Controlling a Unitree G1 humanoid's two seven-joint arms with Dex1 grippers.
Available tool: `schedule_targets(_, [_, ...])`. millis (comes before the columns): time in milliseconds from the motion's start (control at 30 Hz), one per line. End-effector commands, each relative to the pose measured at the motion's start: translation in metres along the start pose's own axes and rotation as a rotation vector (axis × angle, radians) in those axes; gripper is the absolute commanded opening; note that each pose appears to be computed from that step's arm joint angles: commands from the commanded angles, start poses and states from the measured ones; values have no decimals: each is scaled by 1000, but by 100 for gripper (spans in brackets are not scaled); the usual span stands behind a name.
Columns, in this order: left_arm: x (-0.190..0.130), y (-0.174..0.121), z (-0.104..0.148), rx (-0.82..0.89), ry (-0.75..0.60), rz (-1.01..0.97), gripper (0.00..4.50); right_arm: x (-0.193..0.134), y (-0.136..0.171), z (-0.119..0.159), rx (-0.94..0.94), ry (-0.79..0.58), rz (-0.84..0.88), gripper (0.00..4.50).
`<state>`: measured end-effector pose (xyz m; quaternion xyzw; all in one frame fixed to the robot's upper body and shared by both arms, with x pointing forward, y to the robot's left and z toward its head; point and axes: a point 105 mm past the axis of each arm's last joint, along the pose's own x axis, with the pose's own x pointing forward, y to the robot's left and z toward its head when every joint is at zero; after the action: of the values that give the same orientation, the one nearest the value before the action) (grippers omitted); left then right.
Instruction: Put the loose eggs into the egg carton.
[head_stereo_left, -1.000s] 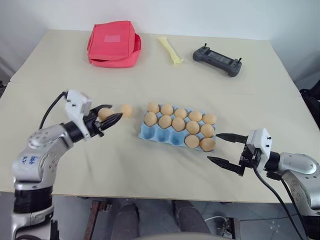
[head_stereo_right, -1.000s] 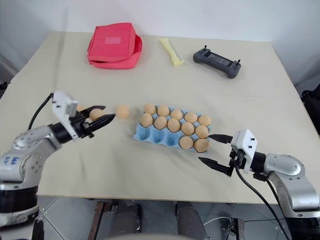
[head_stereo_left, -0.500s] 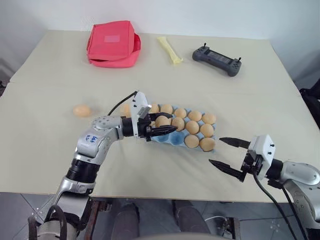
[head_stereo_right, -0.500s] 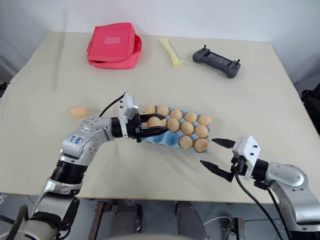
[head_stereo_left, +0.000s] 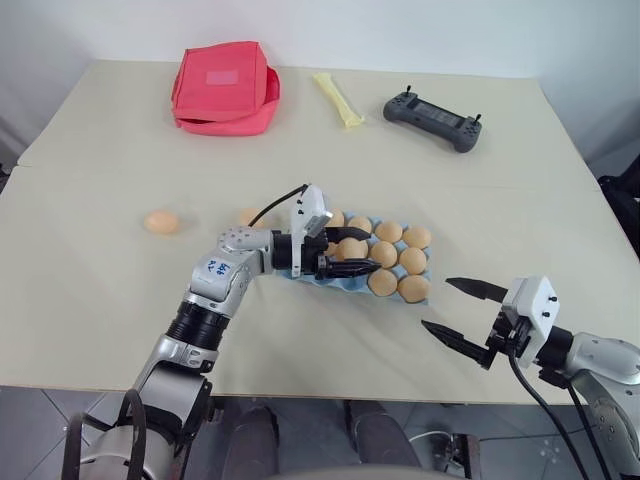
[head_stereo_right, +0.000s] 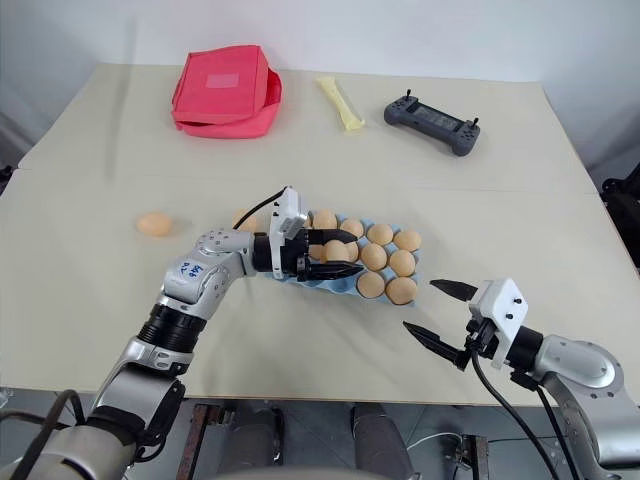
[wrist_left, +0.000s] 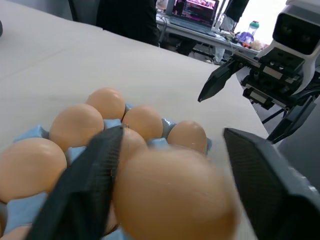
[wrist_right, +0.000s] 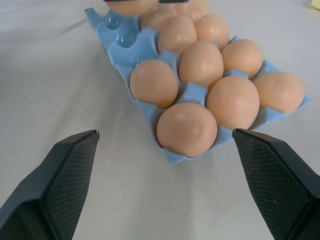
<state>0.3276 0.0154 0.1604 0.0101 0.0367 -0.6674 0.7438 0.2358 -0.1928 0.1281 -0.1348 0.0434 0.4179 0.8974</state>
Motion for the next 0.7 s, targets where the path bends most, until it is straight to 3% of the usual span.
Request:
schedule_targets(33, [5, -2, 16, 39, -35, -19, 447, -3, -1, 13, -33, -36, -15, 450])
schedule_targets(200, [0, 2, 26, 127, -81, 36, 447, -1, -2, 13, -34, -37, -11, 450])
schedule_targets(367, [-26, 5, 41, 149, -117, 118, 447, 1, -3, 12, -34, -37, 2, 450])
schedule_targets(700, [-124, 19, 35, 130, -48, 514, 447, 6, -8, 12, -38, -38, 40, 450])
